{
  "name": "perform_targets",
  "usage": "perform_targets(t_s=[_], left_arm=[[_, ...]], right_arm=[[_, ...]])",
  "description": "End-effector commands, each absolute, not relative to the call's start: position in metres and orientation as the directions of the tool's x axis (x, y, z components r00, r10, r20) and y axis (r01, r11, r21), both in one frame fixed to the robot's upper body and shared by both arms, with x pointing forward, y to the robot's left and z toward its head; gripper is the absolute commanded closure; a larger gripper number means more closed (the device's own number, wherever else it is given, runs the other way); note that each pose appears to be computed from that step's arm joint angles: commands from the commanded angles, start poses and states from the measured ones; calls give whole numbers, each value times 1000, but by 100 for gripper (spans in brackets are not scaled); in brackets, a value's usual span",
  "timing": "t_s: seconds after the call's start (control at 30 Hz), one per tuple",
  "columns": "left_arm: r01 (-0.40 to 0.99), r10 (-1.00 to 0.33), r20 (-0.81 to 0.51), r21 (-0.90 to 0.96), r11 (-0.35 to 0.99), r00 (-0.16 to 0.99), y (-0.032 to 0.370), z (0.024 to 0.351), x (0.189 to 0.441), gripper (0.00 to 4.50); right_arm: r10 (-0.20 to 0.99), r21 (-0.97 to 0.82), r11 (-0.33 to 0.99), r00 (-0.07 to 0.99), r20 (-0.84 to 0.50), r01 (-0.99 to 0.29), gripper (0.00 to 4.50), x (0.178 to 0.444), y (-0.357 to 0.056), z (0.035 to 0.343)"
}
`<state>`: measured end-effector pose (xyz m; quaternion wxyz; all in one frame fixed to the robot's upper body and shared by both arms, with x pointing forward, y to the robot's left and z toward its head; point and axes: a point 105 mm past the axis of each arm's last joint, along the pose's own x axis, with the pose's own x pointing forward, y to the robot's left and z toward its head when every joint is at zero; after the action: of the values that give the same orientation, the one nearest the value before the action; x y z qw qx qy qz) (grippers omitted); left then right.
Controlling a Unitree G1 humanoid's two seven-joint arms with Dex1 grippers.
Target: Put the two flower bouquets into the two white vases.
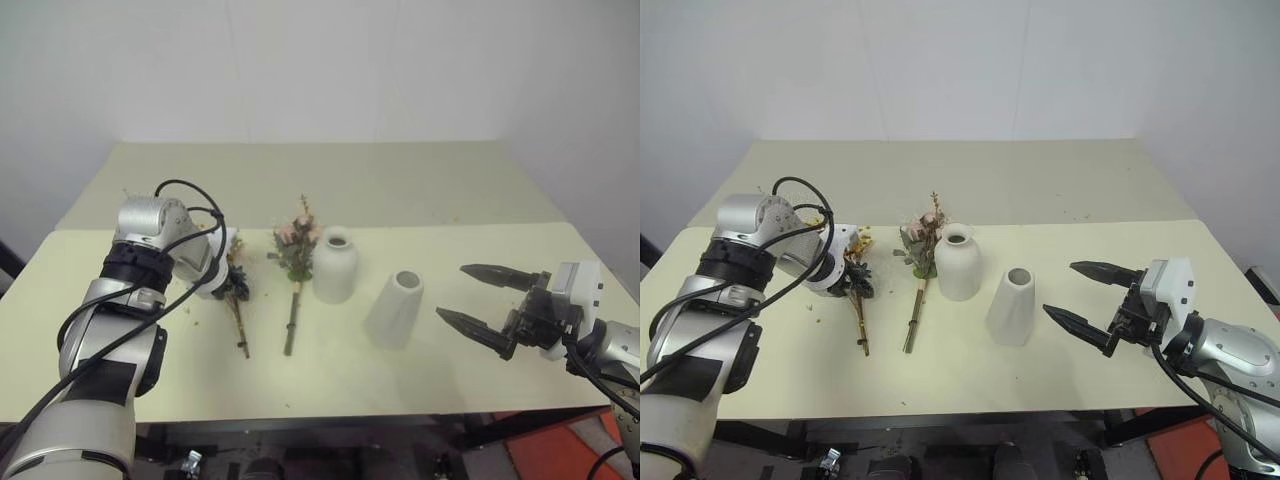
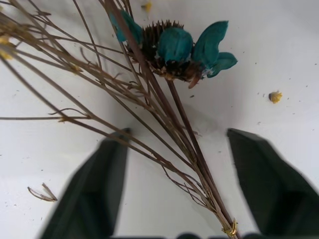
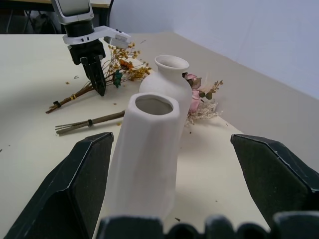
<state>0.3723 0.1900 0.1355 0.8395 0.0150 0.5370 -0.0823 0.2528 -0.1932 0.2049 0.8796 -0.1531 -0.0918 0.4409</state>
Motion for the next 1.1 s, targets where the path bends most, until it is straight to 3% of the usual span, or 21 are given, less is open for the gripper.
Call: perform_targets(t_s=[0.03, 0.23, 0.5, 0.63, 0.83, 1.0, 1.1], left_arm=[[166, -125, -889, -57, 985, 440, 188, 149, 377, 262], [158, -121, -877, -53, 986, 464, 193, 155, 380, 448], [122, -86, -850, -26, 992, 520, 209, 167, 381, 448], [121, -98, -744, -24, 992, 661, 214, 200, 390, 448], [324, -345, -423, -123, 938, 838, 184, 259, 396, 448], [520, -516, -130, -7, 854, 846, 164, 289, 385, 448], [562, -563, 70, 39, 826, 823, 157, 306, 380, 448]], right_arm=[[804, -401, 564, 590, 69, -722, 5, 247, -193, 219], [807, -404, 560, 587, 68, -723, 5, 248, -193, 220], [811, -404, 553, 582, 59, -729, 5, 248, -193, 220], [811, -403, 552, 582, 57, -730, 5, 248, -195, 220], [812, -405, 550, 582, 52, -731, 5, 251, -196, 221], [796, -415, 565, 604, 46, -713, 5, 253, -199, 221], [788, -415, 577, 614, 54, -704, 5, 251, -202, 221]])
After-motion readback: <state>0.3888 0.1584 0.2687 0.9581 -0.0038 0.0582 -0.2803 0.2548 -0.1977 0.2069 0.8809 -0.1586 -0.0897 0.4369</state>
